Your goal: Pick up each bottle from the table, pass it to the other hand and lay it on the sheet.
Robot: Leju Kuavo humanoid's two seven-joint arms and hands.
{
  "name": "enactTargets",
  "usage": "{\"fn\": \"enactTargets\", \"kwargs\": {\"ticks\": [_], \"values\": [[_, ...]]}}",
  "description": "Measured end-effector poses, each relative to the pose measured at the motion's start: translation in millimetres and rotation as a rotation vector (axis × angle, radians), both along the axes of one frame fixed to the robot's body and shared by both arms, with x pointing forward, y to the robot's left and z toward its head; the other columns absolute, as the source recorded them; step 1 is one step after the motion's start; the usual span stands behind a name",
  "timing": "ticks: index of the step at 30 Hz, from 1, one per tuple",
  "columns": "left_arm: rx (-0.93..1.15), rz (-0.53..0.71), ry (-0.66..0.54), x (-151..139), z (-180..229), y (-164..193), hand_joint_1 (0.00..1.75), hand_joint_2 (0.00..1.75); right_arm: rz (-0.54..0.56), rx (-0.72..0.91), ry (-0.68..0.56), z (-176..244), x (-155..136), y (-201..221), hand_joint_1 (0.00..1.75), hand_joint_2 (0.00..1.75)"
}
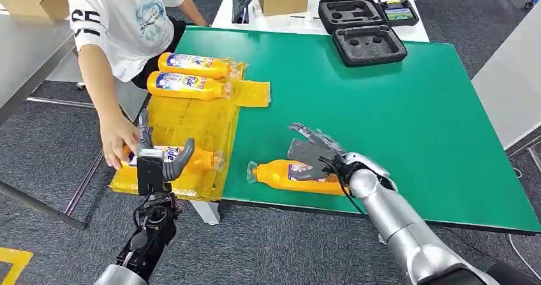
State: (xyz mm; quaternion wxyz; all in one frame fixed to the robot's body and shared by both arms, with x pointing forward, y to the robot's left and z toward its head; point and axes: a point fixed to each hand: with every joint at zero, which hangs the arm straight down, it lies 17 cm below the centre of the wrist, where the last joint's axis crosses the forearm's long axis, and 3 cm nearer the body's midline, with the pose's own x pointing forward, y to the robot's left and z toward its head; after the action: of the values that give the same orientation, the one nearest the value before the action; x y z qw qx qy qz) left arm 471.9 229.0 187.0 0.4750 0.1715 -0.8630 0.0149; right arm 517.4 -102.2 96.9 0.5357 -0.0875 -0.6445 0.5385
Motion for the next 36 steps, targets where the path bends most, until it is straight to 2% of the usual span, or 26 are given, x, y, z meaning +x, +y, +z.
{"fn": "enactTargets", "kwargs": {"ticks": [14,25,36], "values": [[-0.012,-0.032,0.005,0.3,-1.3,-7.2,0.0,1.75,0.037,-0.138,0.037,-32.5,-6.6,-12.3,0.0,1.75],[-0.018,-0.043,0.023,0.7,-8.0,-10.0,0.0,1.75,0.005,-0.3,0.047,-57.6,-0.9,-33.9,0.0,1.75],[-0.018,-0.057,0.032,1.4,-10.8,-15.9,0.0,1.75,-0.007,-0.362,0.039,-66.4,1.5,-46.3,0.0,1.75]]}}
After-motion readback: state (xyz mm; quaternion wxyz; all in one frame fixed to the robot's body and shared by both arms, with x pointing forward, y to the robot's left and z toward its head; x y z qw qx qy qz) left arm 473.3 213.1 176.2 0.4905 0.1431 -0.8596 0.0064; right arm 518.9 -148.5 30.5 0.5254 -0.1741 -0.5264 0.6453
